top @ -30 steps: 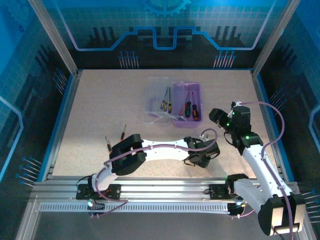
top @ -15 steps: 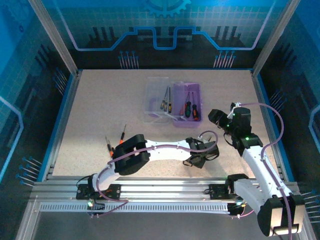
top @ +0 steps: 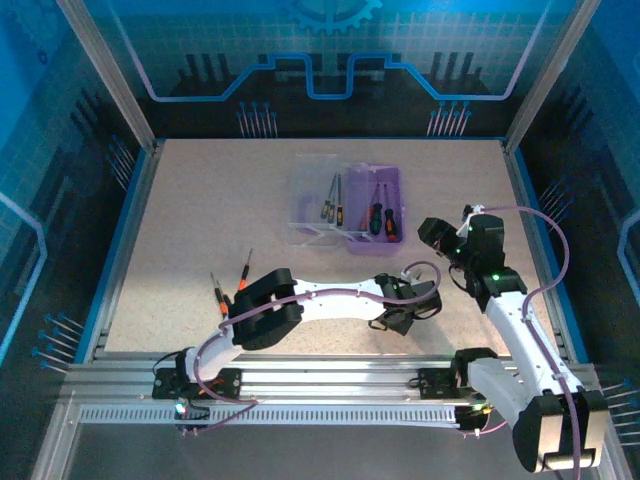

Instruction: Pack the tool kit

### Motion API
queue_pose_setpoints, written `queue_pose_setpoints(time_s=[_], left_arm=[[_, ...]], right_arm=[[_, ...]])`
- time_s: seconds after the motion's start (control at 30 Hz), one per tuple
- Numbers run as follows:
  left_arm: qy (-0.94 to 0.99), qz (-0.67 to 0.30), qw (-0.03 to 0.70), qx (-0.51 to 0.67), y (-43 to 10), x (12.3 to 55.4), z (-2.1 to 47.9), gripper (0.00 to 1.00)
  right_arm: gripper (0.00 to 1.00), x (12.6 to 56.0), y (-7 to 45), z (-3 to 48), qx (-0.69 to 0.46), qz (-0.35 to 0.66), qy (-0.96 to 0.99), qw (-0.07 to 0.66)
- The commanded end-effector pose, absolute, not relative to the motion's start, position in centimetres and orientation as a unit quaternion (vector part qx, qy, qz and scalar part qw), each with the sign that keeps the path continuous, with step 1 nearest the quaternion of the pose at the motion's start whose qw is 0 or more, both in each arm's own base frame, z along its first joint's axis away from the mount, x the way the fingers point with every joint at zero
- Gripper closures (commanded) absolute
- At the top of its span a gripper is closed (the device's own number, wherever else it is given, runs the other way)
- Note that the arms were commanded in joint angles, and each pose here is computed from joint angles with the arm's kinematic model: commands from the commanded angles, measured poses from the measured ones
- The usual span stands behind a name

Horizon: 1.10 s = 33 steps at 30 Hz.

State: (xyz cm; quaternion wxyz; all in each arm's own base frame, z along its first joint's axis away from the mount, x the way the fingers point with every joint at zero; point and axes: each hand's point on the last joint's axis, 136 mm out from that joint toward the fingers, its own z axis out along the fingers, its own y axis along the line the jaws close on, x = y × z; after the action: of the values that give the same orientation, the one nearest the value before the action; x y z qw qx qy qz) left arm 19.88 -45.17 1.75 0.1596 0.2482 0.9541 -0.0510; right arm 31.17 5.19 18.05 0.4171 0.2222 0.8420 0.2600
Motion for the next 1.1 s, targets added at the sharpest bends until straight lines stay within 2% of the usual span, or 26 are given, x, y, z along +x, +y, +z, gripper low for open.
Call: queue_pose_setpoints(time_s=[0.0,0.37,0.6,1.07], left_arm=[[0.953,-0.045,0.172,0.243,-43.8,20.0,1.8,0.93],[0.955,-0.036,0.23,0.184,-37.2,19.8,6.4,0.95],[0.953,-0.073,0.262,0.135,-34.4,19.3,7.9,0.94],[0.928,-0.119,0.348,0.067,-31.4,21.0,11.0,0.94]], right_arm=[[0.33,31.2,4.6,18.5,0.231,0.262,0.834,0.427],[0.33,31.8,5.5,18.3,0.222,0.286,0.836,0.412],[0.37,32.6,8.0,18.2,0.19,0.326,0.846,0.376],[0.41,36.7,15.5,23.7,0.108,0.336,0.852,0.387]])
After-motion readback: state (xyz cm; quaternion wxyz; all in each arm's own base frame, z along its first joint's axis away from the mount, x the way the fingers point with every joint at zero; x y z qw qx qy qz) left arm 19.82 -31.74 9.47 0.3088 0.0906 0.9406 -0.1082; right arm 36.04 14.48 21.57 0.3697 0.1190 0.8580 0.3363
